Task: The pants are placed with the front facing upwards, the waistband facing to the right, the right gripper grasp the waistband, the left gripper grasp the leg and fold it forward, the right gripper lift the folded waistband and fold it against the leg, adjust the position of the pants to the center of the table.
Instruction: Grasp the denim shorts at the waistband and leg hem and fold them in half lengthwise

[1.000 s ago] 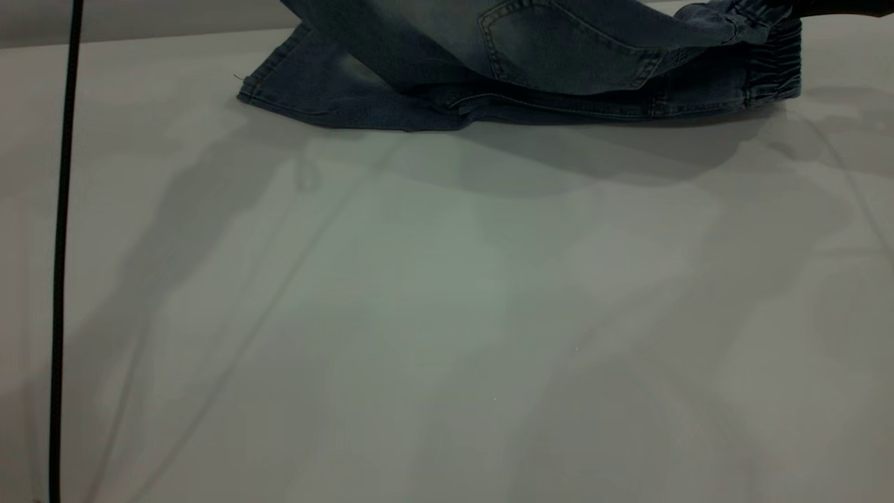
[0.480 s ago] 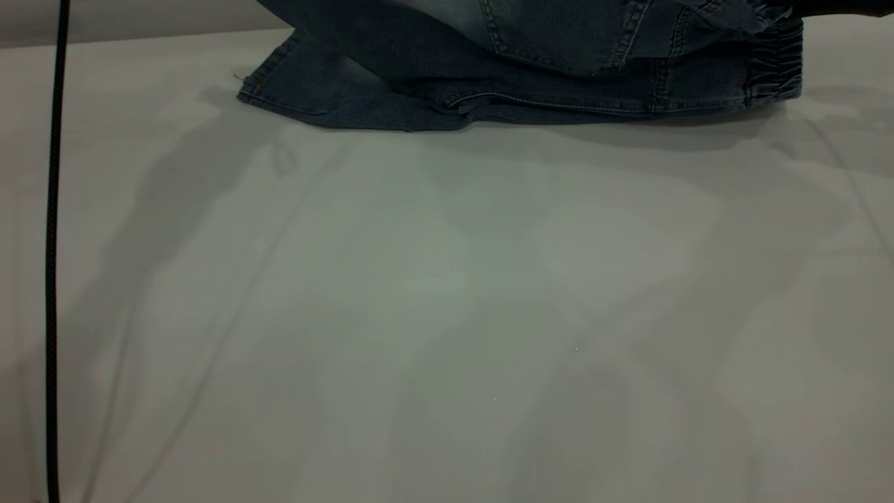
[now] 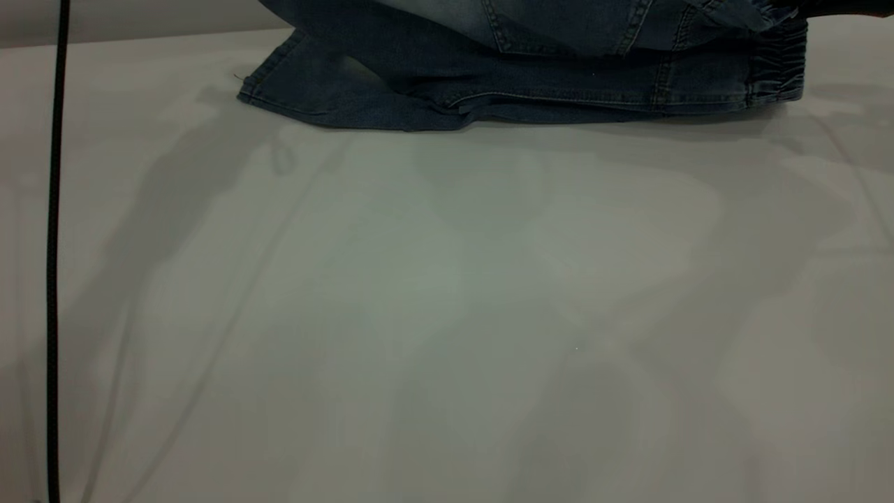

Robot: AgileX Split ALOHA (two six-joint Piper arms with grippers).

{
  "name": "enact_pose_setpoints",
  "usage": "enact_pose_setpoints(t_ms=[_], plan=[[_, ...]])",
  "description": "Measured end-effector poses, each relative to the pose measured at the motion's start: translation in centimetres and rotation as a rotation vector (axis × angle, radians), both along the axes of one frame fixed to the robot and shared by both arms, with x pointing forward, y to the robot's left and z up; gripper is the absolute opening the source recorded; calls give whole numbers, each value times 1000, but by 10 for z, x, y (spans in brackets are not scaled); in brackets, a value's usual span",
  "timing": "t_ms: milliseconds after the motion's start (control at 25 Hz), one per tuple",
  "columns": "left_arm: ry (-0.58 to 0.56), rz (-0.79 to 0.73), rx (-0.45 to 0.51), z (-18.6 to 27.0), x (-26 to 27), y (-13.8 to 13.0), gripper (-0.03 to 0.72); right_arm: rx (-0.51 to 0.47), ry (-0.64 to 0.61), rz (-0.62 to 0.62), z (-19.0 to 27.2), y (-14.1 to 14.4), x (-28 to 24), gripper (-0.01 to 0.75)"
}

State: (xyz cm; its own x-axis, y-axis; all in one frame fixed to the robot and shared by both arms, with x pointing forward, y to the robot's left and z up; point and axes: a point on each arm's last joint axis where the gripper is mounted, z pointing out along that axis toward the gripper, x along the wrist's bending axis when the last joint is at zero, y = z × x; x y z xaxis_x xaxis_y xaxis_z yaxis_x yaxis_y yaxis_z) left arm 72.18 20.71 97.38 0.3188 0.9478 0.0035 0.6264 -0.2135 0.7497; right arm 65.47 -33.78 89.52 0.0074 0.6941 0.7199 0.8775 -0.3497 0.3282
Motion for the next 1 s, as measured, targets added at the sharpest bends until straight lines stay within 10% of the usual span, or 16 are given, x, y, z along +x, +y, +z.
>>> enact_pose_setpoints(t_ms=[680,1000], plan=[[-4,1,1,0,0,0,57,-60,-18,-22,-2,4,4,496],[-7,2,1,0,0,0,57,-87,-20,-53,-4,1,6,557]])
